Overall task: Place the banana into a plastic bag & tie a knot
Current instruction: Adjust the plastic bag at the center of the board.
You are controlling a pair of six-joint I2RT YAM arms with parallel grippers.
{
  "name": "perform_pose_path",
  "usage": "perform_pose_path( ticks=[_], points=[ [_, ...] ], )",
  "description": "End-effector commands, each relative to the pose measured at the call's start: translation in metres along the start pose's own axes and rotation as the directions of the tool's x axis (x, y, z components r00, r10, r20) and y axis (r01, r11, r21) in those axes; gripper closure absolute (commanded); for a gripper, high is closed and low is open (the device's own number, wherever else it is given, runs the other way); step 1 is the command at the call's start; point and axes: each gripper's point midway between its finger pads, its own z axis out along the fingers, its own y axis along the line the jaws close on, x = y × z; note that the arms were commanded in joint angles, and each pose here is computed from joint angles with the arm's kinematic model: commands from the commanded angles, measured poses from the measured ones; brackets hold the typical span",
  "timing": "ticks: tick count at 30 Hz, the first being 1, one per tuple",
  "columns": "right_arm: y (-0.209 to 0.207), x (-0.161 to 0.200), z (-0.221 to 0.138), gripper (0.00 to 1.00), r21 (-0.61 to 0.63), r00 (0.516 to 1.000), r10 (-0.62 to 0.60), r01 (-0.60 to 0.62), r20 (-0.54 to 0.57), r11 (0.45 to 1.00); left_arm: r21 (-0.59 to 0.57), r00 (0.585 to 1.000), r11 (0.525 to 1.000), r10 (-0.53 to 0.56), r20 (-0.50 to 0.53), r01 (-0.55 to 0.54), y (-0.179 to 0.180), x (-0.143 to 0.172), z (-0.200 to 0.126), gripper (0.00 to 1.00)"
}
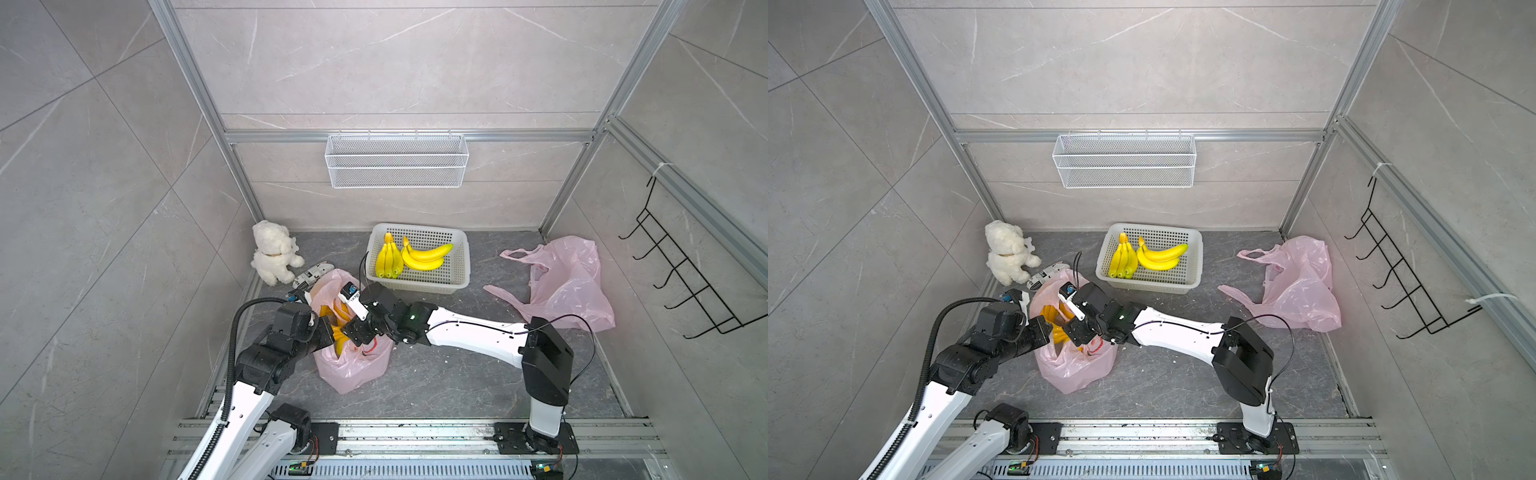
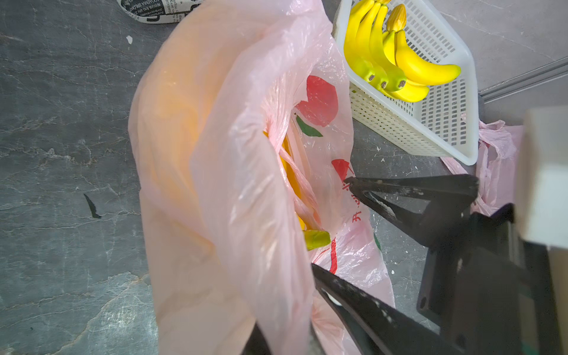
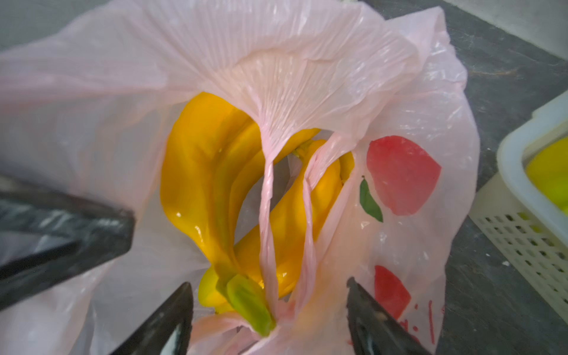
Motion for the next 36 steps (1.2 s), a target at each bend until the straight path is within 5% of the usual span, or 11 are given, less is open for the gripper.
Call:
perform_pose_path(
  ticks=[1, 9, 15, 20, 29, 36],
  points=[
    [-0.030, -0.017, -0.004, 0.20, 0.162, 0.995, 0.101, -0.104, 0.026, 0.981, -0.009, 1.000, 1.000, 0.015, 0.019, -0.014, 0.001, -0.004, -0.006, 1.00],
    [-0.072, 0.019, 0.003, 0.19, 0.348, 0.971, 0.229, -0.194, -0.061, 0.917, -0.025, 1.000, 1.000, 0.012, 0.010, -0.012, 0.006, 0.000, -0.002, 1.00],
    [-0.074, 0.039, 0.018, 0.24, 0.368, 0.959, 0.259, -0.200, -0.117, 0.908, -0.020, 1.000, 1.000, 0.016, 0.008, -0.016, 0.004, -0.001, 0.000, 1.00],
    [-0.063, 0.038, 0.027, 0.41, 0.308, 0.956, 0.271, -0.225, -0.115, 0.925, -0.015, 1.000, 1.000, 0.019, 0.007, -0.019, 0.003, -0.002, 0.002, 1.00],
    [-0.073, 0.037, 0.003, 1.00, 0.340, 0.952, 0.304, -0.278, -0.024, 0.898, -0.019, 0.999, 0.999, 0.039, 0.004, -0.039, -0.001, -0.008, 0.008, 1.00],
    [-0.081, 0.069, -0.054, 1.00, 0.443, 0.942, 0.325, -0.326, 0.079, 0.835, 0.034, 0.996, 0.996, 0.086, 0.017, -0.086, -0.024, -0.029, 0.025, 1.00]
  ],
)
